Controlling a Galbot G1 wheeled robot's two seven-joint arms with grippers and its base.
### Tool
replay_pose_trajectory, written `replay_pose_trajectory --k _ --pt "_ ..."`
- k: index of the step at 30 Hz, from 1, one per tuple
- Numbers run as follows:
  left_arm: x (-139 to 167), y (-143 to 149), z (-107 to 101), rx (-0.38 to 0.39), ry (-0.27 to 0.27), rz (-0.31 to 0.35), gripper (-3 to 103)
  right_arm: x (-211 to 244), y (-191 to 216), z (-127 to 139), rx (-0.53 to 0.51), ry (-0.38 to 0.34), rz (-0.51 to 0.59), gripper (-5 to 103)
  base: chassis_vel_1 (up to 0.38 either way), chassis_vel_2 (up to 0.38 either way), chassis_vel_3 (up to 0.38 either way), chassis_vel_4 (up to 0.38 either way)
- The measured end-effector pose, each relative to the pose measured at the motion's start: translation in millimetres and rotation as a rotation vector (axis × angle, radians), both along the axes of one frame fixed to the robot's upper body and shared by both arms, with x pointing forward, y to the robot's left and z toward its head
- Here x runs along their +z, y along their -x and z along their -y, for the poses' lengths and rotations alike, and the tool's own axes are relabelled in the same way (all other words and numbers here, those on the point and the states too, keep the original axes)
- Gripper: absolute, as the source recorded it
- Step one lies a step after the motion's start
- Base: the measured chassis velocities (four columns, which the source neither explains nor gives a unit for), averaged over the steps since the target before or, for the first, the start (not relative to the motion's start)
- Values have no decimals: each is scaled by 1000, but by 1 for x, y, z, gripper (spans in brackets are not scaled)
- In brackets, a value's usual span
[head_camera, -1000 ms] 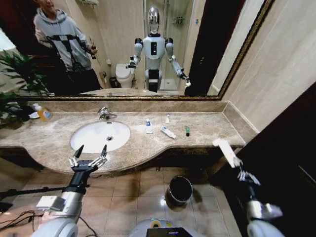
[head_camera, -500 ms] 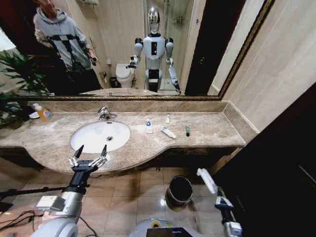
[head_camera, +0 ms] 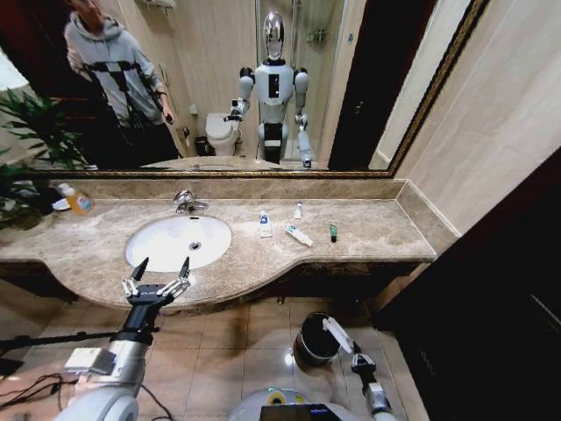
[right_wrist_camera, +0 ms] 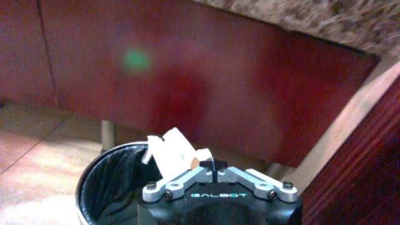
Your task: Pick up the trash from the sink and place it in the trash bin.
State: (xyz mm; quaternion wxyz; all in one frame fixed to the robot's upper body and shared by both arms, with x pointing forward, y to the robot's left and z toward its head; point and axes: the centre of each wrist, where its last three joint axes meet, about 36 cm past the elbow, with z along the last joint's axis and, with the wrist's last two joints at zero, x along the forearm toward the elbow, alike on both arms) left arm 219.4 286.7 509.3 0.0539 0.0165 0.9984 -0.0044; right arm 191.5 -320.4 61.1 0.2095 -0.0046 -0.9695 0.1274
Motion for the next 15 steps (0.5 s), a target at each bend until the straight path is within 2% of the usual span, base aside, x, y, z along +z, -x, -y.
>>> replay_pose_trajectory --k 8,11,12,14,15 --pt "0 0 0 0 0 0 100 -10 -8 -15 24 -12 -13 0 0 0 0 0" --pt "0 0 0 0 0 0 100 -10 -11 -17 17 -1 -20 16 0 0 0 0" --pt "0 0 0 0 0 0 100 -10 -11 -17 17 -1 -20 16 0 0 0 0" --pt "0 0 0 0 0 0 100 -8 -13 -16 16 2 -16 27 0 0 0 0" --pt "0 0 0 0 0 0 100 -7 -13 -15 14 3 -14 27 0 0 0 0"
